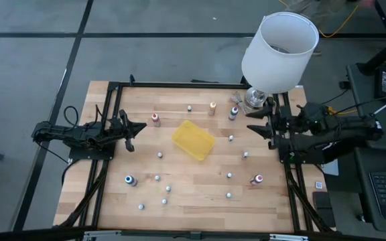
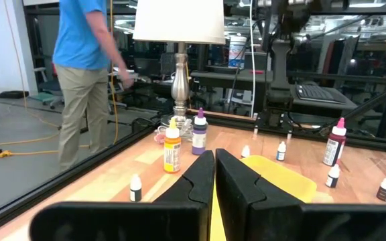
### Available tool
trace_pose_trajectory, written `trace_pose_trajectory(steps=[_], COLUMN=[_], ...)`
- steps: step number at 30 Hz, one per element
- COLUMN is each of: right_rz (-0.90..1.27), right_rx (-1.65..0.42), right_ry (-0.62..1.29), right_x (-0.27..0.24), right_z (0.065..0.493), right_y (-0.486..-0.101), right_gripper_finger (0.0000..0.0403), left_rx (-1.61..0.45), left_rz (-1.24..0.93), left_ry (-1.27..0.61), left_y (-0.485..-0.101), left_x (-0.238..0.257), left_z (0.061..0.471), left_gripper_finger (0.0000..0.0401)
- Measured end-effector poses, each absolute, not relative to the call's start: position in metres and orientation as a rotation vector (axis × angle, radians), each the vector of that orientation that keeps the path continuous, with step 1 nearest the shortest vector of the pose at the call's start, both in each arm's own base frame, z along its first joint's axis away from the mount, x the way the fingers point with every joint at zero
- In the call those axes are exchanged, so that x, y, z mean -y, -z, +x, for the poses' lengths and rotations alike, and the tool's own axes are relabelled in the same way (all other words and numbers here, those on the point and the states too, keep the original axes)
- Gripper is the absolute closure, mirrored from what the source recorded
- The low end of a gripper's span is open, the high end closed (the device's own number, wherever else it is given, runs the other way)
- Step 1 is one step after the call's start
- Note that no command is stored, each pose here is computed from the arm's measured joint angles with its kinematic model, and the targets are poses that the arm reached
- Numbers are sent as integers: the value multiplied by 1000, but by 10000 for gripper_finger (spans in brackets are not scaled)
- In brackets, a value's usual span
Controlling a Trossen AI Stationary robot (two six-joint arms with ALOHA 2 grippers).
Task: Pick & Place food coloring
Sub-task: Put the small black food coloring bottle into the yellow bin
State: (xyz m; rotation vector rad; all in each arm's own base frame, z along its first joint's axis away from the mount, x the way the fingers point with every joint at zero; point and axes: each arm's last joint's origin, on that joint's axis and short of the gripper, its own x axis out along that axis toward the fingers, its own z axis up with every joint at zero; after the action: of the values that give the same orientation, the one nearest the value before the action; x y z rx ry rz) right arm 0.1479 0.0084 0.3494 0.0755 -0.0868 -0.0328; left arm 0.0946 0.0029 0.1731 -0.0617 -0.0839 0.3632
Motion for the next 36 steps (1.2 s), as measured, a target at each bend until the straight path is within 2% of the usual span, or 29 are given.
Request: trace_pose_trajectory(steps=[7, 18, 31, 36], right_rz=[37, 35, 79, 119], right_rx=[-8, -84, -184, -281], right_ry=[152, 272, 442, 510], right_x=[-8, 11, 45, 64], right_z=[187, 261, 351, 378], right_y=[-392, -424, -424, -416], right_gripper_finger=[179, 178, 178, 178], left_rx=[84, 84, 84, 84], left_rz=[-62, -62, -62, -62], left_ry=[-363, -363, -363, -363], left_y=[-173, -173, -173, -173], left_x=[-3, -3, -3, -3], left_z=[95, 95, 95, 95], left_gripper_finger=[392, 391, 389, 393])
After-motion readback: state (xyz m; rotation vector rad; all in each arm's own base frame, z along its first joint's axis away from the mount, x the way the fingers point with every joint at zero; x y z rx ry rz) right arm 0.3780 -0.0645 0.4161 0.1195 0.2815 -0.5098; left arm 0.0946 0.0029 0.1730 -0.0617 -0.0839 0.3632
